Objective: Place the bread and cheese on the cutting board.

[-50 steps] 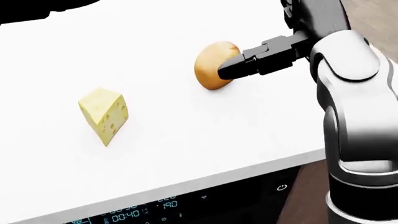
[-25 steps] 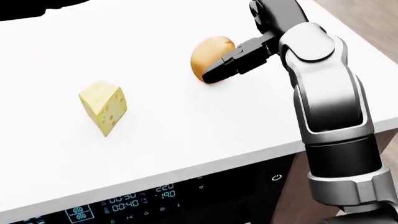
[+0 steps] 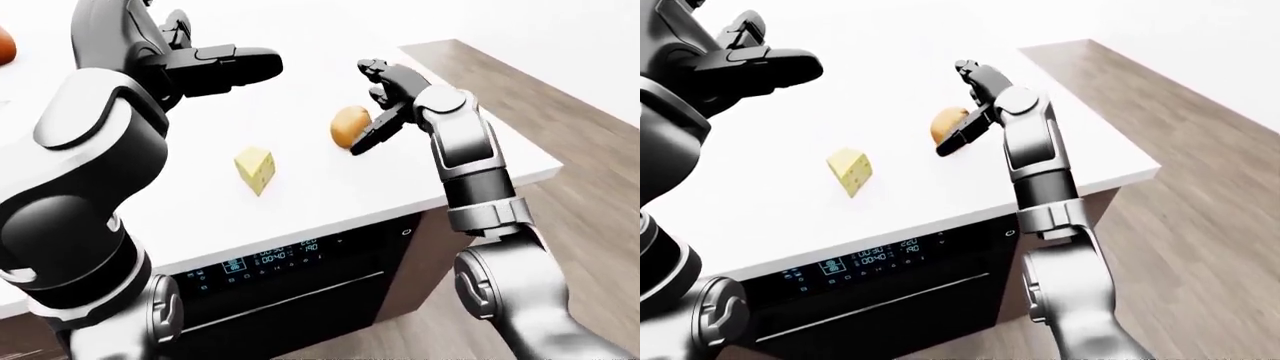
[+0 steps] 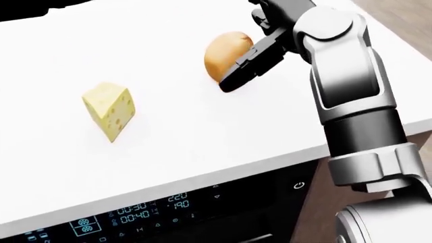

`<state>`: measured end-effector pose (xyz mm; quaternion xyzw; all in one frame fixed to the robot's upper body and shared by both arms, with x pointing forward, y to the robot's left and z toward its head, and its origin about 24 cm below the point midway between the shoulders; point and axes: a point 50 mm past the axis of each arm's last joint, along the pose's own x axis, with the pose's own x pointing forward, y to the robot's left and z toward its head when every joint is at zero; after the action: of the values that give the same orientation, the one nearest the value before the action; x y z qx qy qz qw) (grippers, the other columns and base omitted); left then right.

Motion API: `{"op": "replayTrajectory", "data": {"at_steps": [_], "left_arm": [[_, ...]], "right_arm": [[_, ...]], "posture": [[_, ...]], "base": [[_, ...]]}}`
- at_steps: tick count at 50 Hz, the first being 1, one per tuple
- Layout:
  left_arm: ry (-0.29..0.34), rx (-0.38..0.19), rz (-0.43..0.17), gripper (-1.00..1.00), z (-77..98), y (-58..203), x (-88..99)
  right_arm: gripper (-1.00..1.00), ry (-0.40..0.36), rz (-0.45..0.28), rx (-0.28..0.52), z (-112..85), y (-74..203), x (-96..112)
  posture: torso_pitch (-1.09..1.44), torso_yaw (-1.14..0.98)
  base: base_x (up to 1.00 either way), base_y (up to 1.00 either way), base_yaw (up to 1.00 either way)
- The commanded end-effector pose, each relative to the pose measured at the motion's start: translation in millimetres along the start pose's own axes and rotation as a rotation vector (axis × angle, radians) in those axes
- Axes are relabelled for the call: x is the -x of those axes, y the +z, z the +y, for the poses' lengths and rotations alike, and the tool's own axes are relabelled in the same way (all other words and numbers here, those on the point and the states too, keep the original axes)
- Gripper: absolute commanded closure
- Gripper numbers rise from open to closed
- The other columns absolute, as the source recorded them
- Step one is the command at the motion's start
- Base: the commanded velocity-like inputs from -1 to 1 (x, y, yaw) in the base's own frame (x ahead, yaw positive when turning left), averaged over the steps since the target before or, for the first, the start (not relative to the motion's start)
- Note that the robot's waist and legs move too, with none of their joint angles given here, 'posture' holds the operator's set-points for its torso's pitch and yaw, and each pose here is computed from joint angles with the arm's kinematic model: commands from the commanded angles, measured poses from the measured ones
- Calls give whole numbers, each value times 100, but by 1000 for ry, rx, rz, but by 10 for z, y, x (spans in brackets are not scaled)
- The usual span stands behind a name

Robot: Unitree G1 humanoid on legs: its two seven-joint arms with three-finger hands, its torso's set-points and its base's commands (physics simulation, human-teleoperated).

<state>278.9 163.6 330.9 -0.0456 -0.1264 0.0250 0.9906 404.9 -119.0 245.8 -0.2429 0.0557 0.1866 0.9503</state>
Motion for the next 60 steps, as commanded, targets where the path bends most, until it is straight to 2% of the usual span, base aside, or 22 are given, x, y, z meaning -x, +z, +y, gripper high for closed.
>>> {"op": "replayTrajectory", "data": {"at_steps": [1, 12, 37, 41, 45, 60], "left_arm": [[1, 17, -71, -100, 1, 146, 33], [5, 18, -74, -100, 19, 156, 28], [1, 13, -74, -100, 9, 134, 24], [0, 14, -74, -100, 8, 142, 29], [0, 13, -74, -100, 6, 140, 30], [-1, 19, -75, -100, 3, 142, 20]], "right_arm": [[-100, -20, -108, 23, -76, 264, 50], [-100, 10, -119, 42, -27, 317, -74], [-100, 37, -94, 45, 116, 83, -188], [-78, 40, -92, 44, 132, 56, -199], [-69, 40, -89, 47, 138, 41, -203], [-70, 44, -78, 65, 153, 21, -199]], "posture": [[0, 0], [0, 0], [0, 0], [0, 0], [0, 0], [0, 0]], "base": [[0, 0, 0], [0, 0, 0], [0, 0, 0], [0, 0, 0], [0, 0, 0], [0, 0, 0]]}}
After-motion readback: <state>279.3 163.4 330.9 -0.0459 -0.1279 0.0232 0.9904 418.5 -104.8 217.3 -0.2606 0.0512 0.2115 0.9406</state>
